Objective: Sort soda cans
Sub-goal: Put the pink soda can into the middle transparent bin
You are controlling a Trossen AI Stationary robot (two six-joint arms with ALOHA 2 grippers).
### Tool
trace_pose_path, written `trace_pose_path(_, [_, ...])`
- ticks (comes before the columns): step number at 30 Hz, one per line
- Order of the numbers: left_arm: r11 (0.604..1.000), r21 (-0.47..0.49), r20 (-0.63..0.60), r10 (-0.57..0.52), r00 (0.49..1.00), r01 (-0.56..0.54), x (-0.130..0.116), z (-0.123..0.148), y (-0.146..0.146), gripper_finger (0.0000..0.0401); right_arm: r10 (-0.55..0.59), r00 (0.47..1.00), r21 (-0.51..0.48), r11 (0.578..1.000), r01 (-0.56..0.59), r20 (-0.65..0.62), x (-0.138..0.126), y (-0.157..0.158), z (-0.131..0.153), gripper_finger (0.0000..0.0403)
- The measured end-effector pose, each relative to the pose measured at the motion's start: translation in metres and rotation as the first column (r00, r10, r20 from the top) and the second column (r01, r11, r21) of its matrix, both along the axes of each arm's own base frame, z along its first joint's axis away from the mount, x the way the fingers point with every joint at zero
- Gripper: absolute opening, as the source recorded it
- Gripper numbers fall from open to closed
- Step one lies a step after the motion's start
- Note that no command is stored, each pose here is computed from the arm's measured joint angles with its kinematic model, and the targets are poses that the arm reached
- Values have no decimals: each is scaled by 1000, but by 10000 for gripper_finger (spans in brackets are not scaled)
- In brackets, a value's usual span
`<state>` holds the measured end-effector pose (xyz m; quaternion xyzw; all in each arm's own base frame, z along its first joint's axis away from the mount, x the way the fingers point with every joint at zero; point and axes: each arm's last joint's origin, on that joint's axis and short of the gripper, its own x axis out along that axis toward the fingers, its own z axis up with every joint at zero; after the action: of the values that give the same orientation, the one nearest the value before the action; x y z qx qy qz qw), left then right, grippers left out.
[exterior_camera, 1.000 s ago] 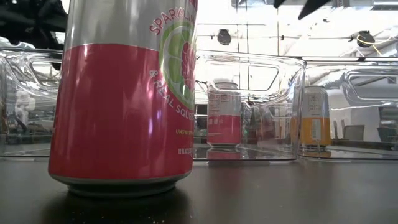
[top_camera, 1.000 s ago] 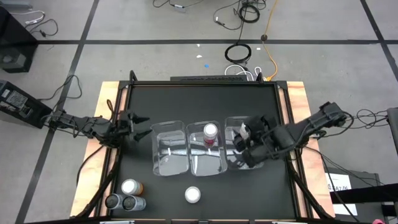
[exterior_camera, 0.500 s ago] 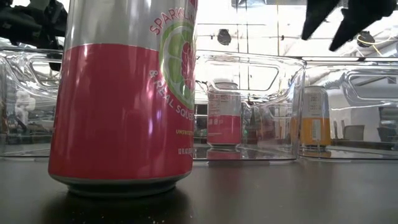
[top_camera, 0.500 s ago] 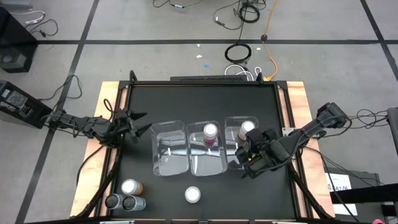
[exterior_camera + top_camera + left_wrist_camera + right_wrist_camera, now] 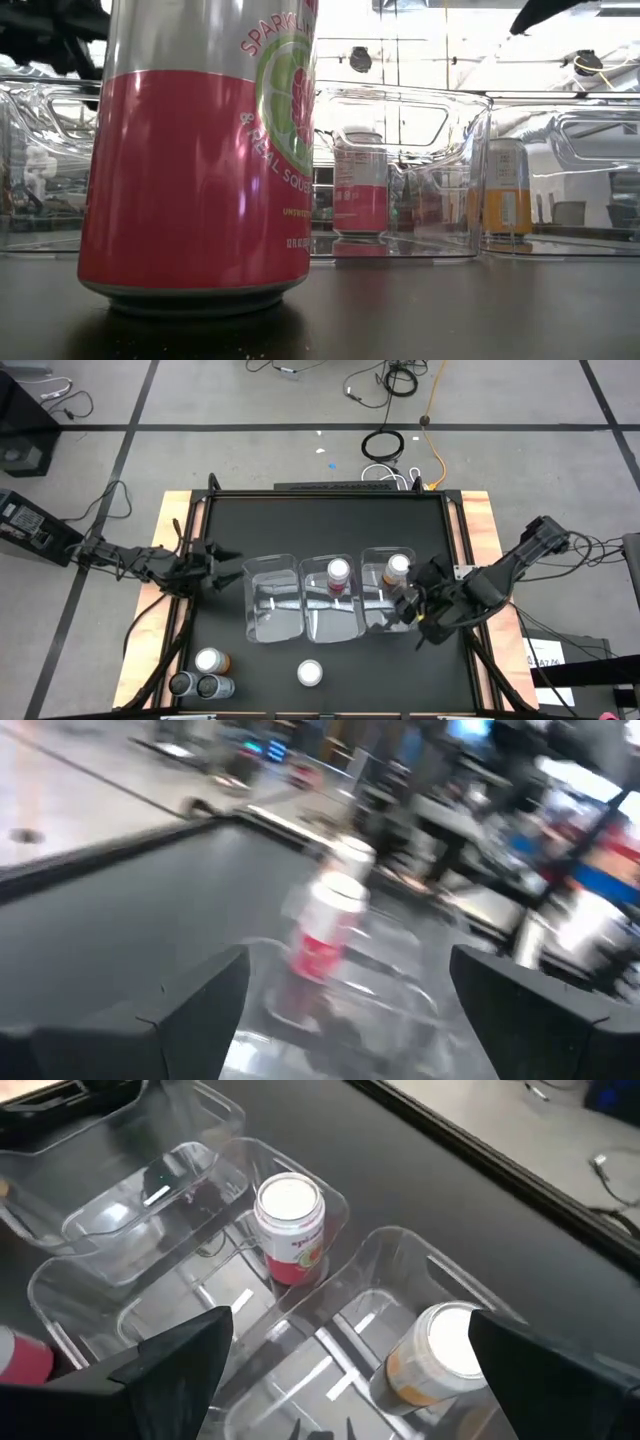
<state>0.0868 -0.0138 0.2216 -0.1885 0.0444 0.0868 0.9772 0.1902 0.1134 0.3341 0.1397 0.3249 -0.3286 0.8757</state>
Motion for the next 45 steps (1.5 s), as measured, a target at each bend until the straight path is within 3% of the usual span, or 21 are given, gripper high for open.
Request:
trace_pose_path(5, [997,45,-45,-65,997,67,4,25,-3,352,78,995,-11,997,-77,61,-21,-13,-6,398])
trace_pose_path(10, [991,104,-196,-64,979,85,25,54,-9,352,150,973,-4,988,-152,175,-41,-26,-39,398])
trace_pose_path(15, [983,139,-358,-63,932,120,62,83,-21,352,242,932,26,966,-258,271,-59,-38,-65,398])
trace_pose_path(23, [975,130,-430,-106,897,178,138,124,-64,352,386,868,81,900,-429,313,-84,-53,-78,398])
trace_pose_path(30, [997,70,-503,18,864,20,178,129,-116,352,494,815,32,849,-527,304,-97,-61,-73,398])
trace_pose_path(35, [996,-60,-507,25,862,-64,198,124,-145,352,513,810,24,840,-541,285,-105,-67,-74,398])
trace_pose_path(39, [986,-122,-543,28,839,-112,203,119,-160,352,562,772,20,804,-594,298,-111,-69,-71,398])
trace_pose_path(45, [982,-155,-553,6,833,-110,203,119,-178,352,577,741,-26,794,-607,344,-120,-77,-67,398])
